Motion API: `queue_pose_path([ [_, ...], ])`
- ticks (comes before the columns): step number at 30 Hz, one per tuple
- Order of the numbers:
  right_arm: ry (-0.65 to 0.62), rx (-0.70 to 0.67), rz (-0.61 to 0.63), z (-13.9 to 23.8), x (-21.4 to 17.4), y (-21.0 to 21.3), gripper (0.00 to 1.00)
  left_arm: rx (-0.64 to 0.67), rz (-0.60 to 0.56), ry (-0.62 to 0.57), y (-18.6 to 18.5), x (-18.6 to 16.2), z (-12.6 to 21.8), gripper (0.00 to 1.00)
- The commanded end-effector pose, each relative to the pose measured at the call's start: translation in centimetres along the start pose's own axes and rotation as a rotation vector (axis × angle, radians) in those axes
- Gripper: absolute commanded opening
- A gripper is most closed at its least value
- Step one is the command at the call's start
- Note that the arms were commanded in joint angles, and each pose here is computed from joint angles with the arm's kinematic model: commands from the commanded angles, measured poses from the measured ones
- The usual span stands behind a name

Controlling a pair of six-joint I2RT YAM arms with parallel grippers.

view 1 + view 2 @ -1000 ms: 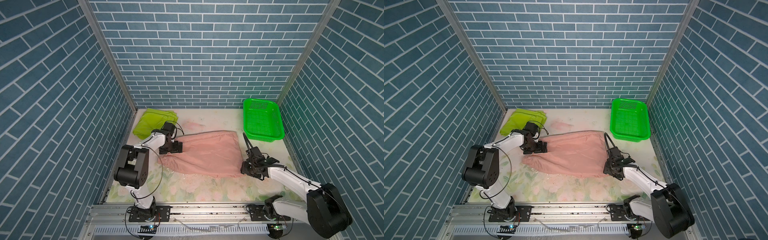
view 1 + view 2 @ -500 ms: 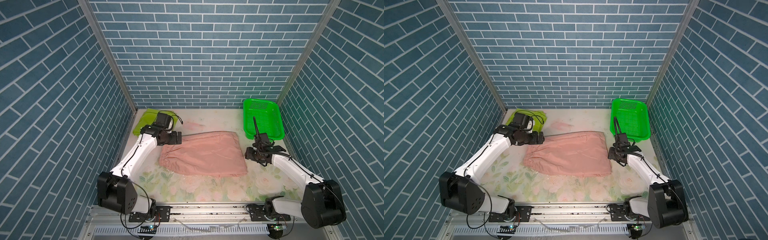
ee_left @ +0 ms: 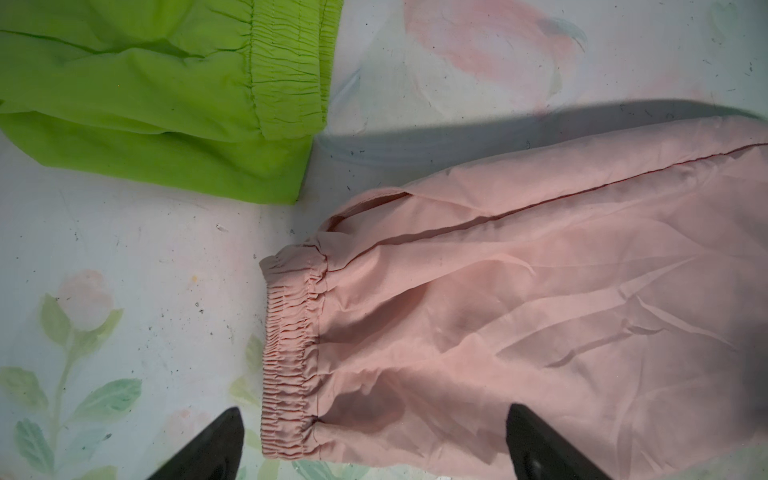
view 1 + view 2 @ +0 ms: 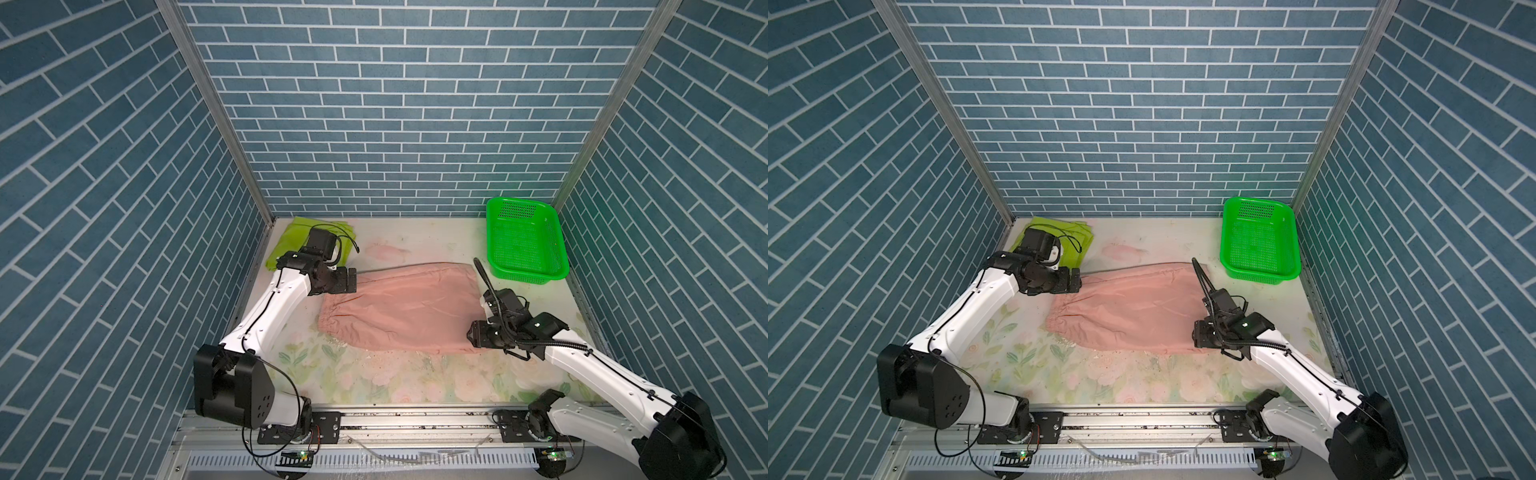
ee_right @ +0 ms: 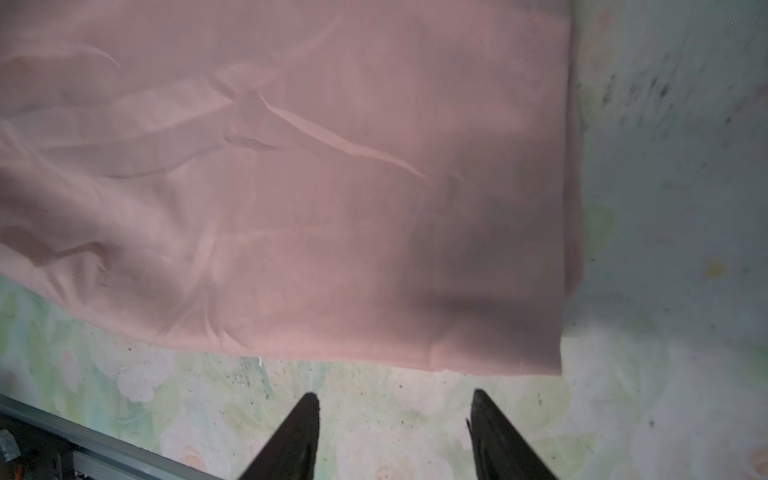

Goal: Fold and stack the shorts

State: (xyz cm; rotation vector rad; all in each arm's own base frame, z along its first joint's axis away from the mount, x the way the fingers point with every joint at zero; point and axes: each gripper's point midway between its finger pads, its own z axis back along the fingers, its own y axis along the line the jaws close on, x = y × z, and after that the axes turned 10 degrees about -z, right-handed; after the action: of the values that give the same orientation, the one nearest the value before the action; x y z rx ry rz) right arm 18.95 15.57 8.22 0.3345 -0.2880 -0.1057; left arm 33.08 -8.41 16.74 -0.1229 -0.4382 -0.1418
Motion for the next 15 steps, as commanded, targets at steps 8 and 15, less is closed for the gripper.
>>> queue_pose_path([
  [8,-0.019,-0.21,-0.149,-2.4,-0.9,-4.6,0.64,-0.048,-0.006,-0.017,-0.4,0.7,0.2,1.0],
  [15,-0.024,-0.28,-0.148,-3.7,0.0,-5.9,0.65,-0.048,-0.02,-0.007,-0.4,0.5,0.2,1.0],
])
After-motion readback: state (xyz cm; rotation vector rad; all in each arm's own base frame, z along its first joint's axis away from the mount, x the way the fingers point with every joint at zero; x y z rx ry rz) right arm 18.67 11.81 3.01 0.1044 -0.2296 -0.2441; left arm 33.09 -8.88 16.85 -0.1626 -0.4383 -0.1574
